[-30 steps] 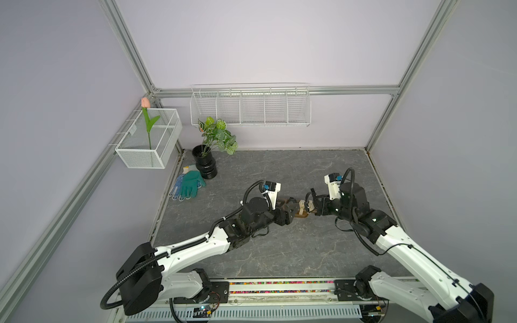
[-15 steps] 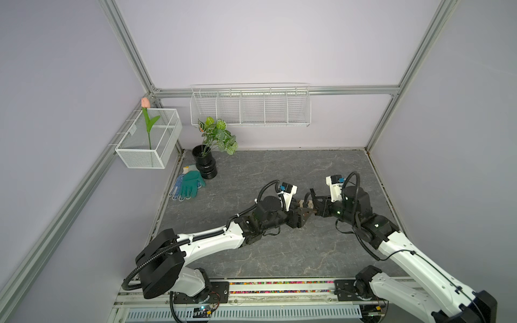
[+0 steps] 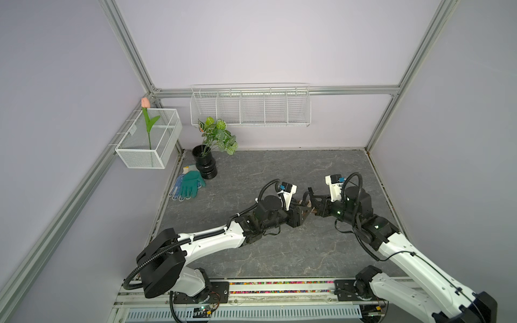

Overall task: Place watch on stand
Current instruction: Pick up the watch at the center of the board.

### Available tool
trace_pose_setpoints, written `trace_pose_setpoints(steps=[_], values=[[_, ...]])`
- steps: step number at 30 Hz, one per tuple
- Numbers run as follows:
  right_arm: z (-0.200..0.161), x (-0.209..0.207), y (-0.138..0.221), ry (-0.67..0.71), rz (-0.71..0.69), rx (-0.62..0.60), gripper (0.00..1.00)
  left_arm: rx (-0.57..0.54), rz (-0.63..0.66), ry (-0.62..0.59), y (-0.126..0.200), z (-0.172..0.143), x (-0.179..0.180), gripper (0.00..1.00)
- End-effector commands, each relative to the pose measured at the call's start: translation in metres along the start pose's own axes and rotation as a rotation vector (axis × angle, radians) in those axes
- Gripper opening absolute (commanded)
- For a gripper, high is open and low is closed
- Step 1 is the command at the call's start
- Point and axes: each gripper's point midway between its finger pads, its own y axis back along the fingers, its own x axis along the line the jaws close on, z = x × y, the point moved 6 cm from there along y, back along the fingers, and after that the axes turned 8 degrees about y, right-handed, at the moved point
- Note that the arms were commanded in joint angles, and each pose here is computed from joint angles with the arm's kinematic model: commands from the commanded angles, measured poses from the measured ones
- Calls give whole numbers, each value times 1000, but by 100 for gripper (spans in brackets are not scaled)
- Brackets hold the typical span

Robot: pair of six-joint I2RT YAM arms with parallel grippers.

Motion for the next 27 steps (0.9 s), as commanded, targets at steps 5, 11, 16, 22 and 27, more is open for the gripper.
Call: trace_pose_setpoints(steps=[5,11,16,22,27], values=[[-2,4,-2,2,51,-10,7,-40,-3,13,4,10,-1,55],[-1,4,-3,4,41,-8,9,-42,49,14,3,9,7,65],[1,8,-4,8,57,-9,9,-37,37,14,4,9,6,61],[2,8,-5,7,51,-9,9,-43,45,14,5,8,9,62],[5,9,-5,7,55,-16,9,-28,34,16,5,6,8,67]])
